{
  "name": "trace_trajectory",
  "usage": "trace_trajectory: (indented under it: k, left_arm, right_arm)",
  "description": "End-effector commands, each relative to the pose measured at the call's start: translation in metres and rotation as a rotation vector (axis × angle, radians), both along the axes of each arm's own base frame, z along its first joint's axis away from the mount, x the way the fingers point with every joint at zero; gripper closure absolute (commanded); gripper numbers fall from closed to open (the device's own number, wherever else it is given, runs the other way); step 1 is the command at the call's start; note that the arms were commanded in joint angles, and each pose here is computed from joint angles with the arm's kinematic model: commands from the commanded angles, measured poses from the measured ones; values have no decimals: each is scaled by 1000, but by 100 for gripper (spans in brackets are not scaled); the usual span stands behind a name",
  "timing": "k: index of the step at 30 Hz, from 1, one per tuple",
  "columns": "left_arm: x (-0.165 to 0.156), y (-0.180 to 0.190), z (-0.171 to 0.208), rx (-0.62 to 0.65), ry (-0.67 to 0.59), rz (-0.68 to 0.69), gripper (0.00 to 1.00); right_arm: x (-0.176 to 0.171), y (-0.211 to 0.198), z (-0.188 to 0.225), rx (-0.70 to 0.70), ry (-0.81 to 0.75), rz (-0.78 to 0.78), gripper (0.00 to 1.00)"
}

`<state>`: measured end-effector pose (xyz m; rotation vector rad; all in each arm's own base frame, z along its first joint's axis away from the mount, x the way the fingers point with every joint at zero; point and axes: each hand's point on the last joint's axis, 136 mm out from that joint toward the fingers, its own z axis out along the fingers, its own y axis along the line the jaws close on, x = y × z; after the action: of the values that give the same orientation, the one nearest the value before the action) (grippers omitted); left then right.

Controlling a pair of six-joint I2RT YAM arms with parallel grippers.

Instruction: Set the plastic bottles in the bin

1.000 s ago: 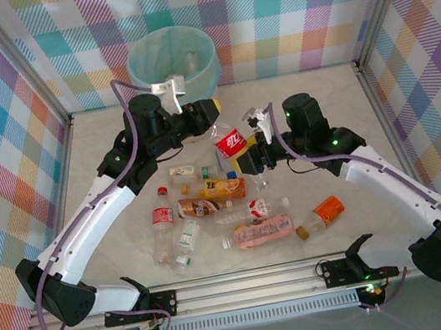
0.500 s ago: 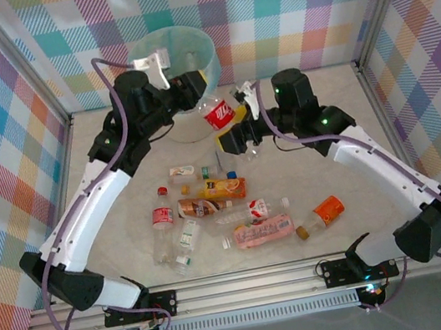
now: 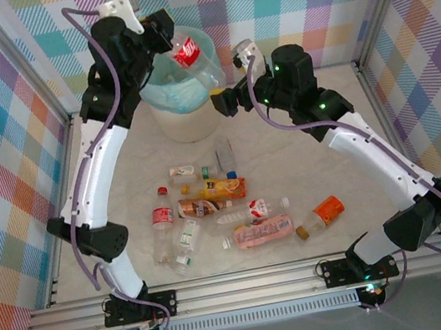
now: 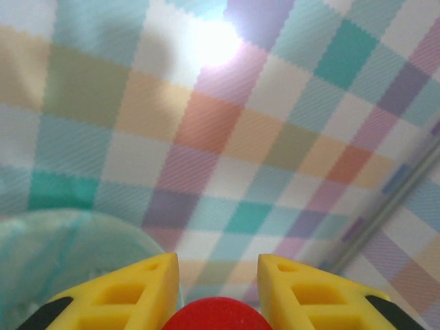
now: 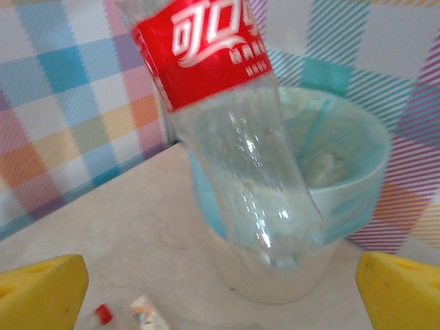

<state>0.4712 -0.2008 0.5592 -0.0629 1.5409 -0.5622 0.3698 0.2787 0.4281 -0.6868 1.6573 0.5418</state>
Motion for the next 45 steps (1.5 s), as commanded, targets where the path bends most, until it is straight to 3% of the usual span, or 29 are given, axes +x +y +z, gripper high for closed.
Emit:
trace_trajectory:
  k: [1, 10, 14, 21, 26, 31, 37, 42, 45]
  left_arm:
    - [13, 23, 17, 62, -73, 136, 100]
    - [70, 24, -5, 83, -108, 274, 100]
    - [93, 26, -28, 140, -90, 338, 100]
    - [119, 40, -65, 169, -19, 388, 100]
    - [134, 62, -83, 41, 49, 373, 100]
    - [137, 71, -69, -109, 26, 297, 100]
    - [125, 87, -20, -220, -100, 230, 100]
    - [114, 106, 1, -186, -162, 291, 100]
    - [118, 111, -8, -117, -144, 329, 100]
  right_arm:
    - [21, -3, 23, -7, -129, -75, 0]
    - [42, 8, 9, 22, -73, -36, 0]
    - [57, 7, -3, 112, 53, -36, 0]
    - [75, 14, -32, 152, 216, -20, 0]
    - [81, 22, -40, 163, 272, -3, 1]
    - [84, 28, -42, 169, 324, 9, 3]
    - [84, 29, -40, 176, 339, 12, 5]
    - [81, 28, -39, 175, 352, 9, 7]
    - [79, 28, -42, 175, 374, 10, 7]
